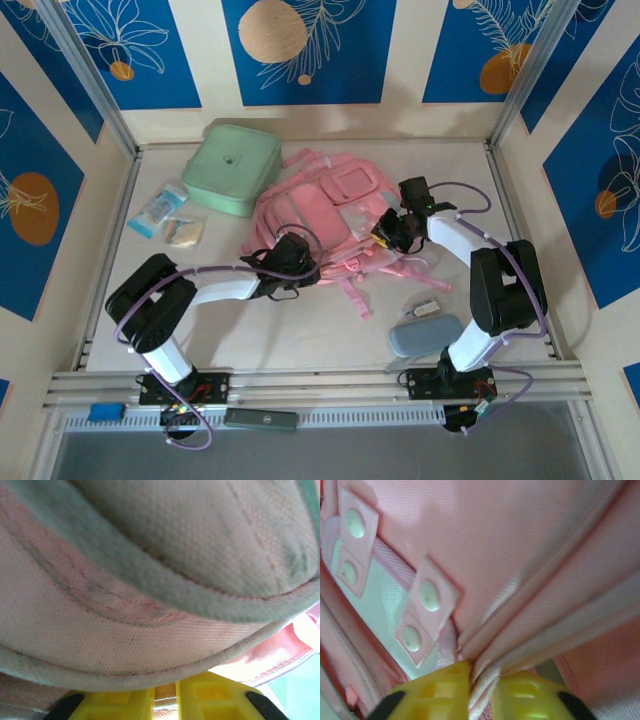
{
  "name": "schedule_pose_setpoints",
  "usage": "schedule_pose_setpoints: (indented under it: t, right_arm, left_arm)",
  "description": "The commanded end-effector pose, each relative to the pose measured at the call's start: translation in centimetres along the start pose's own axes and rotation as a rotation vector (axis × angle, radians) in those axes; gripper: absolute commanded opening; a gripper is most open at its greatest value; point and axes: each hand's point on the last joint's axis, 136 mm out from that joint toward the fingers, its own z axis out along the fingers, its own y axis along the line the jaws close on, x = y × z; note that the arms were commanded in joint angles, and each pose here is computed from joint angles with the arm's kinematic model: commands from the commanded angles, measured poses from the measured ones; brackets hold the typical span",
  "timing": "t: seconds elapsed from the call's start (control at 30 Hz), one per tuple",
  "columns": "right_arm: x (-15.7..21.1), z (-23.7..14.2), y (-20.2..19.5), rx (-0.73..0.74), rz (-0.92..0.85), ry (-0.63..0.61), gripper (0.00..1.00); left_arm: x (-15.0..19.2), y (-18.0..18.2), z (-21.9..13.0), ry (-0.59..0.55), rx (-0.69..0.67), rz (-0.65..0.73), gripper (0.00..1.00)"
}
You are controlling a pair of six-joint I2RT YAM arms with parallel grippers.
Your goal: Pack the student bag
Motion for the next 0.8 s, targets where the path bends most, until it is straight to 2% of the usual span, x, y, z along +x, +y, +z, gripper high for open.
schedule_pose_setpoints:
  t: [0.0,0.07,0.2,0.4,0.53,0.7,0.77]
  right_arm:
    - [-1.4,-1.5,2.1,-0.118,-0.051,-0.054,0.06]
    - [-1.6,-2.4,2.5,-0.136,-0.066,-0.07,0.0]
    - [-1.3,-5.1,4.2,-0.285,-0.072,-0.061,0.0]
    - [-0.5,-8.2,4.8,-0.366,-0.043,-0.067,0.0]
    - [0.4,-8.3,5.3,-0.427,0.012,-0.021,0.0]
    - [0.1,-8.9,5.2,-0.451,0.091,-0.06,0.0]
    - [0.1,-9.0,5.1,-0.445,0.119,-0.092,0.0]
  left_arm:
    - [1.5,3.0,0.8,0.054,-0.127,0.026,0.2]
    - [1.1,2.6,1.0,0.046,-0.124,0.041,0.21]
    - [-1.1,1.4,1.3,0.0,-0.123,0.065,0.21]
    - [-5.6,0.0,1.7,-0.071,-0.145,0.103,0.25]
    - [-9.4,-1.0,0.9,-0.134,-0.134,0.133,0.3]
    - [-12.5,-2.1,-2.9,-0.207,-0.14,0.237,0.35]
    - [-12.7,-3.3,-4.6,-0.208,-0.106,0.276,0.37]
